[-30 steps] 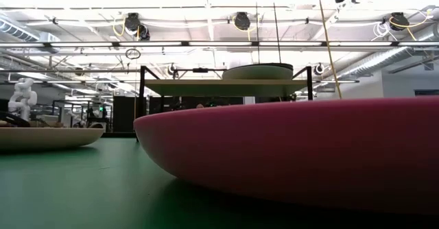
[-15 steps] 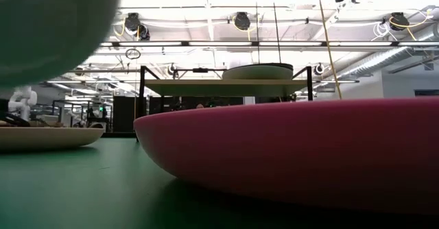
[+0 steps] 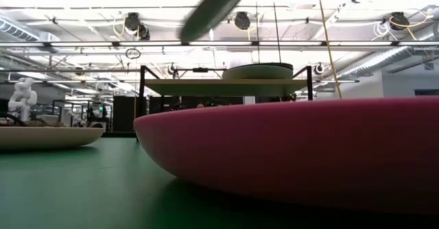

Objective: Place and stack plates onto a shelf
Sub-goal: Stack the gray plate on top of the black plate on the shelf

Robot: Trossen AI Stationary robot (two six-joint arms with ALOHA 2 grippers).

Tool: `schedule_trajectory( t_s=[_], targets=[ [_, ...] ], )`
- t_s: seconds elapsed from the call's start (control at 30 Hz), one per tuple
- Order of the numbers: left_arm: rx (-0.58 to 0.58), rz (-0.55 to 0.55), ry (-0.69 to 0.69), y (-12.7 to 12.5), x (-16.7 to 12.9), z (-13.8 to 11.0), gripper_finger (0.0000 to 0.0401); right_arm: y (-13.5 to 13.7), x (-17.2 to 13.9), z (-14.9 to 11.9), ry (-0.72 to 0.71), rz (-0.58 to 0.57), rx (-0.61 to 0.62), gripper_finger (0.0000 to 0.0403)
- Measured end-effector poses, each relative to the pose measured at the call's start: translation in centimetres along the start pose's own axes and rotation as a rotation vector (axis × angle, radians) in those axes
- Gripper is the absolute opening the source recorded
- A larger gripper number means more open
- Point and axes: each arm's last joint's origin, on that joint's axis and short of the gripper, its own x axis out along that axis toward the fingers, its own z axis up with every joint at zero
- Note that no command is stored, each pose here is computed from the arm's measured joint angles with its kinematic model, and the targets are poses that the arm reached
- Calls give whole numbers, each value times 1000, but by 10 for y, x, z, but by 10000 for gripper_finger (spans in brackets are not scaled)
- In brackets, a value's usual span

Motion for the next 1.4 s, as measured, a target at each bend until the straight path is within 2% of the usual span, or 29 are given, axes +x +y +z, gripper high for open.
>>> schedule_trajectory(
  t_s=[0.13,0.27,0.43,0.57,0.73,0.97,1.1,1.4],
  targets=[
    [19,3,-67,57,42,19,16,-1,-2,5,-39,-2,8,55],
    [12,21,-128,106,69,26,17,0,-10,11,-74,23,27,55],
    [78,64,-116,148,94,20,18,6,-20,17,-108,75,23,55],
    [137,53,-130,172,109,15,18,8,-24,19,-124,90,-24,55],
    [200,3,-118,187,130,6,19,7,-24,18,-109,30,-56,55],
    [353,-16,-104,189,149,0,19,1,-24,16,-50,-156,-74,55],
    [405,-16,-118,189,149,1,23,0,-24,16,-44,-183,-110,55],
    [412,-26,-128,188,148,2,90,0,-24,16,-37,-188,-130,55]
  ],
)
